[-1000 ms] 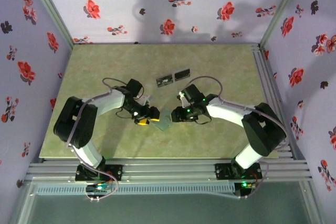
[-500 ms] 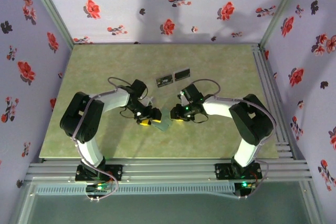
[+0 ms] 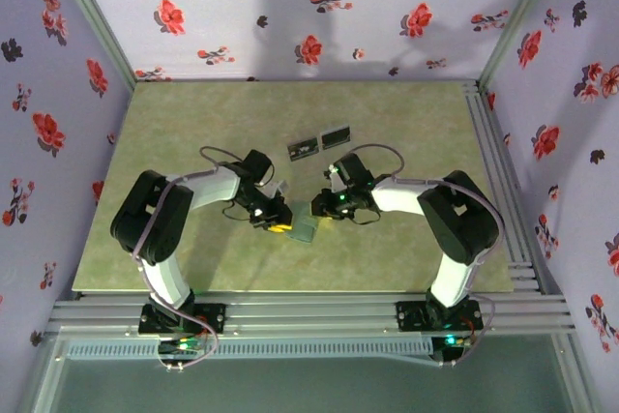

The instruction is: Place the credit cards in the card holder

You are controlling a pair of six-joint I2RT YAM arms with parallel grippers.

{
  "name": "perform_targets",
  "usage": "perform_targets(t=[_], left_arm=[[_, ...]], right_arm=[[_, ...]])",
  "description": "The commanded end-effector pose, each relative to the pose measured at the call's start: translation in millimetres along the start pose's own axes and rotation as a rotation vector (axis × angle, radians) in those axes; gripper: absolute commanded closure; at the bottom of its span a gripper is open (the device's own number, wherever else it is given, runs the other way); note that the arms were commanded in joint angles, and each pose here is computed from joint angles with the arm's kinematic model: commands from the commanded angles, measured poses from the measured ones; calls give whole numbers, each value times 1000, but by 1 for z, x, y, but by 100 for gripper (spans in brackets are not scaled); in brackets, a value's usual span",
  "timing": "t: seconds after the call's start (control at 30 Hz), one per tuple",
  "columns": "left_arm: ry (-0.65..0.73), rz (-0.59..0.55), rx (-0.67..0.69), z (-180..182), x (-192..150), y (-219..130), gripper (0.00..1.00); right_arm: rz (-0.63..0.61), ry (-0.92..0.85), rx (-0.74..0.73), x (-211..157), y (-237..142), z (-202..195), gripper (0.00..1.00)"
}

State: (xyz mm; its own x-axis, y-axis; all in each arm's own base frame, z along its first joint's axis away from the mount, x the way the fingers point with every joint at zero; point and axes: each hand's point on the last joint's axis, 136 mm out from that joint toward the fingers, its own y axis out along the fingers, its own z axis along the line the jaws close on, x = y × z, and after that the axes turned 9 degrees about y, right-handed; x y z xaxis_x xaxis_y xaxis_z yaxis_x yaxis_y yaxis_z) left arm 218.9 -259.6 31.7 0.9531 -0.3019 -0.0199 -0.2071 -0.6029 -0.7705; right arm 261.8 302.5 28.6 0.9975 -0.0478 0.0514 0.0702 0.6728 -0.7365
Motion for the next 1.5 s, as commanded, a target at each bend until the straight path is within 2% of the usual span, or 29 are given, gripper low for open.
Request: perform_targets(t=[0.0,0.13,0.3,0.57,0.67,0.87,0.93,0.97,1.07,1.2,1.27,1.37,1.43,1.47], left_arm=[[21,-24,-39,-13,-2,-7,91],[18,-39,-65,-22,-4,-14,95],[6,-38,-122,-33,-4,-17,96],[-13,-63,-227,-51,-2,-19,97],[-24,-44,-239,-50,-8,-14,97],[-7,-1,-220,-50,-18,-15,96],[-8,8,-214,-49,-20,-16,96],[-7,7,-213,-50,-21,-16,96],[-3,8,-203,-47,-25,-16,96],[-20,7,-183,-40,-26,-12,95],[-20,-1,-182,-39,-23,-10,89],[-29,-6,-165,-35,-21,-8,68],[-29,-10,-165,-35,-19,-8,65],[-25,-12,-163,-36,-19,-8,65]], right_arm=[[-29,-56,-34,0,-12,2,66],[-77,-194,-118,-11,-27,2,54],[-67,-371,-187,-36,-16,19,51],[-189,-335,-355,-19,-12,-9,52],[-214,-333,-352,-16,-13,-8,57],[-322,-302,-430,-1,-26,-19,82],[-348,-293,-460,3,-32,-22,96],[-380,-265,-487,6,-38,-26,100],[-476,-140,-543,13,-58,-45,100],[-464,-26,-506,17,-66,-60,100],[-467,-45,-441,16,-66,-52,100],[-430,-73,-388,13,-65,-44,100],[-388,-103,-332,9,-63,-34,100],[-369,-122,-295,6,-62,-28,87]])
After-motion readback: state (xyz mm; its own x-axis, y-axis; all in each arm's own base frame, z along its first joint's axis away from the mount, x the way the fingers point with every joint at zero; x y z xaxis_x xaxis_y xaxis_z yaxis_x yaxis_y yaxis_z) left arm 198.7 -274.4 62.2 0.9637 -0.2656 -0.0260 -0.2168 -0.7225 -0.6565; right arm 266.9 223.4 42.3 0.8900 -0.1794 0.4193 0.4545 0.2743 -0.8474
